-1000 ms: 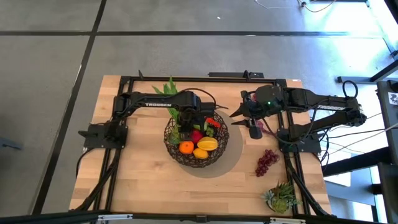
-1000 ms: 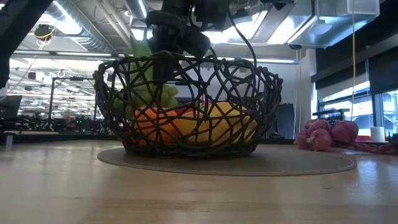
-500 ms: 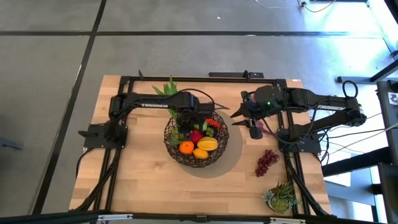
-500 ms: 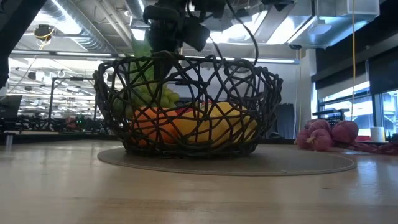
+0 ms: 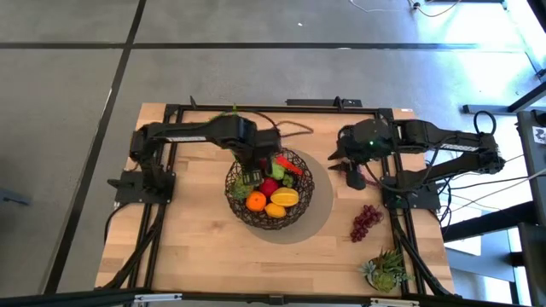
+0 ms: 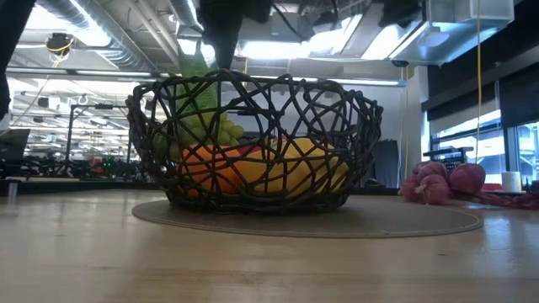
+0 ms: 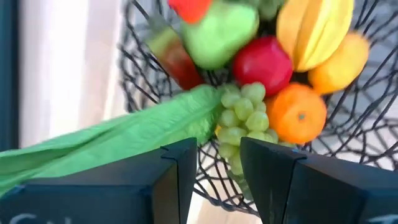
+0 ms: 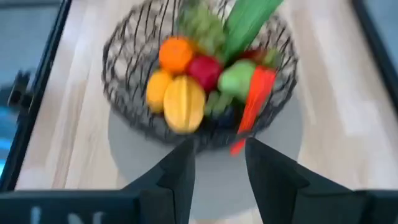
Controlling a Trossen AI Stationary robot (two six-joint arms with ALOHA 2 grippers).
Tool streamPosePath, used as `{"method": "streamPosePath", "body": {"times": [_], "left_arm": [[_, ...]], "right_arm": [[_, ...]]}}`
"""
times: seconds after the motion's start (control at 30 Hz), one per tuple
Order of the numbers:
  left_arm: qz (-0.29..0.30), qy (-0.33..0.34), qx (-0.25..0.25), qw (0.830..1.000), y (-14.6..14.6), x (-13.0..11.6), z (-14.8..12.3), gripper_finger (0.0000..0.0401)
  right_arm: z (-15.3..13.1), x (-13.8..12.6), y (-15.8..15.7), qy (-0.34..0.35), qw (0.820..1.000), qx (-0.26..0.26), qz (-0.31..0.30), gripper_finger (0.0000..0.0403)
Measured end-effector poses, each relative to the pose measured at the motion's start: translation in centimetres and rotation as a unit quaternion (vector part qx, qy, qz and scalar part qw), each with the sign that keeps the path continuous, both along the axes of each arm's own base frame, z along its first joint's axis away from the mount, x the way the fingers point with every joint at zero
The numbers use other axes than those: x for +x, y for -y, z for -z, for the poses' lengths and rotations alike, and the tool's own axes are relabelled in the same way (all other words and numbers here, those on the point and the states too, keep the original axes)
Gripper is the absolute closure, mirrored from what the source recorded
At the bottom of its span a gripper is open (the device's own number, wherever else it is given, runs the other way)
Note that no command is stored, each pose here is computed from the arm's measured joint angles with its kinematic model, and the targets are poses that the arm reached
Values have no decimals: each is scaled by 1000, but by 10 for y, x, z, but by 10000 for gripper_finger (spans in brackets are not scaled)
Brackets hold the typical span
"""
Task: Build produce basket
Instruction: Put the dark red grapes into the wire basket
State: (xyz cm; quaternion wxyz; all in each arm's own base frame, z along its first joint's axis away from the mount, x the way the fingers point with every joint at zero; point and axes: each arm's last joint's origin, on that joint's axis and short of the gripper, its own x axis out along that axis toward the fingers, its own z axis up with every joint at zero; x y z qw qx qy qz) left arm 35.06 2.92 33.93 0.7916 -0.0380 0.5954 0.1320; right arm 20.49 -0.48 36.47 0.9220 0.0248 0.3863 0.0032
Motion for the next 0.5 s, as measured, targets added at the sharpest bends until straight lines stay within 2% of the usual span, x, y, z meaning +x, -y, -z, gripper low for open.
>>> {"method": "streamPosePath", "body": {"times": [0.1, 0.23, 0.37, 0.5], "left_arm": [[-6, 37, 6, 999, 0, -9, -16, 289], [-28, 92, 1, 995, 1, -22, -37, 289], [-43, 138, 5, 989, 2, -33, -55, 289], [-62, 166, 22, 984, 1, -40, -65, 289]], "right_arm": [[5, -7, -8, -39, 999, 17, -33, 267], [14, -19, -20, -125, 988, 50, -73, 267], [21, -30, -31, -203, 973, 88, -60, 267], [32, -33, -40, -254, 955, 153, -27, 267]]}}
